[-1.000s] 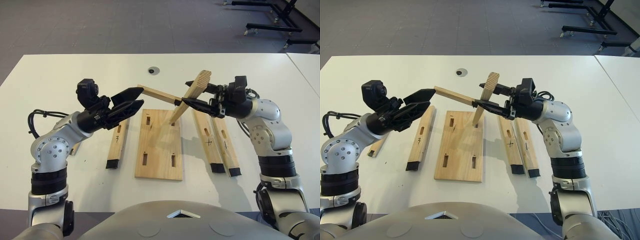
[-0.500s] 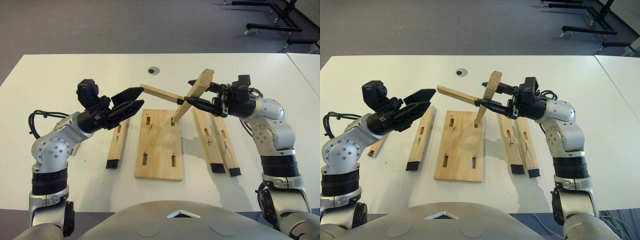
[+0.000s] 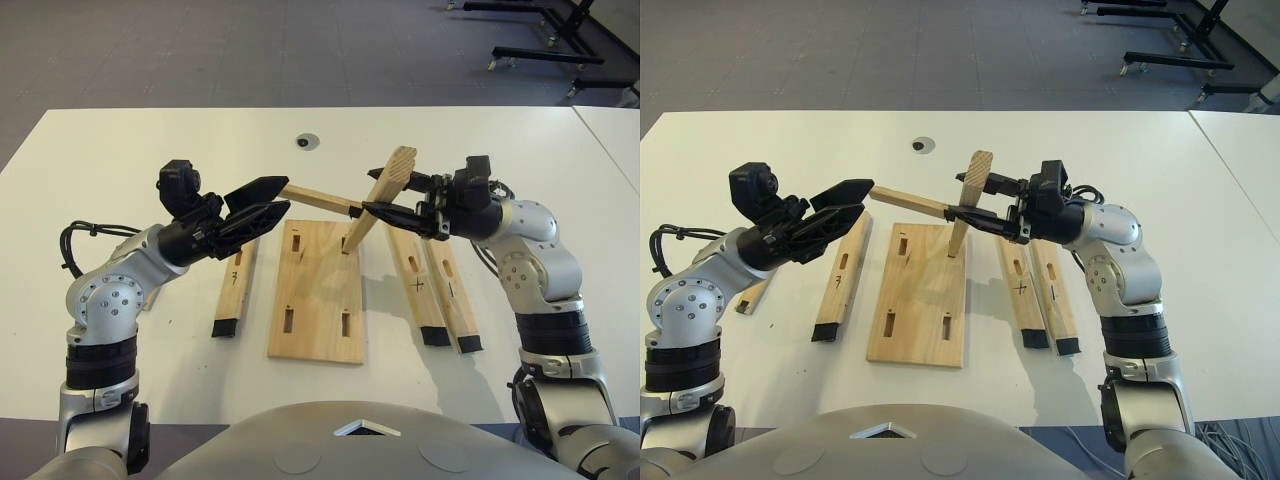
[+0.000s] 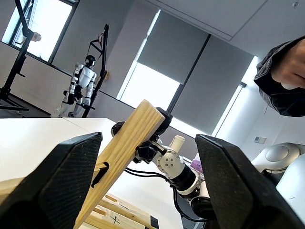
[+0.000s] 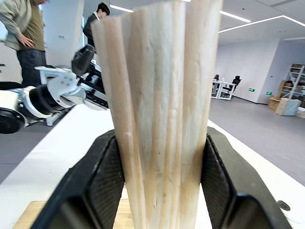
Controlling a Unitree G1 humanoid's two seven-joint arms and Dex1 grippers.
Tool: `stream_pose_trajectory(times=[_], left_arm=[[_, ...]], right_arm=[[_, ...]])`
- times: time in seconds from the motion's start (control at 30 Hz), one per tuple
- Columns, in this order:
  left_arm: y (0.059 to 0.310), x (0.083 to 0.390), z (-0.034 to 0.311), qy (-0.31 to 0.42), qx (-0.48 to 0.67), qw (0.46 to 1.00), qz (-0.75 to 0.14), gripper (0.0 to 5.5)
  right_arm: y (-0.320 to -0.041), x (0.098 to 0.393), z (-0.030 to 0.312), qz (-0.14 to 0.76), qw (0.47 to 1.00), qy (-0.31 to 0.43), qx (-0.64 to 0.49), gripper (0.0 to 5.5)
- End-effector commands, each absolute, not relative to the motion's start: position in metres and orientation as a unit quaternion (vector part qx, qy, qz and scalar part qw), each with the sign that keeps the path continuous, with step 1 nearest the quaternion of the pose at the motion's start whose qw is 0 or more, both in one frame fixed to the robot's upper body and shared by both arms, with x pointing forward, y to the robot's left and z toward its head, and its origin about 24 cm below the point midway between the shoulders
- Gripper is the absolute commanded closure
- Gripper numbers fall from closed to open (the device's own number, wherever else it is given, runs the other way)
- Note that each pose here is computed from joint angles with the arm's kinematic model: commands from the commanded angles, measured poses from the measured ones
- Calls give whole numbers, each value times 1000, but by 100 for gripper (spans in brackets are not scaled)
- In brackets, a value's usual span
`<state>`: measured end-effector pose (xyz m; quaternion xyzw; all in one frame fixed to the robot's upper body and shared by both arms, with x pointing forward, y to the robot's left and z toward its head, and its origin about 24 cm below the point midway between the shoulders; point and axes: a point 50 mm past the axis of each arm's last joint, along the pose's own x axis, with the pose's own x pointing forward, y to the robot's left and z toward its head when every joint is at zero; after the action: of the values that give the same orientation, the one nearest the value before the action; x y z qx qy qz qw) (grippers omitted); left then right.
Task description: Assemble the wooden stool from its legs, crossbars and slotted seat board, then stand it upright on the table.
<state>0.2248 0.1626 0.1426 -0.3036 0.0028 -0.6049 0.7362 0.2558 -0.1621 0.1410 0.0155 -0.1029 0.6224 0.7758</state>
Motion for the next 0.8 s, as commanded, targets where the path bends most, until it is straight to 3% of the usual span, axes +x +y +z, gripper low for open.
stream_pose_trajectory(times=[0.03,0.4,0.8], left_arm=[[162,226,143,3,-295,739,-606,192],[163,225,142,4,-295,740,-604,192],[161,221,141,1,-300,742,-599,192]], right_arm=[[-165,251,123,633,771,-49,43,342],[-173,242,106,662,746,34,66,342],[-173,242,108,677,732,63,43,343]])
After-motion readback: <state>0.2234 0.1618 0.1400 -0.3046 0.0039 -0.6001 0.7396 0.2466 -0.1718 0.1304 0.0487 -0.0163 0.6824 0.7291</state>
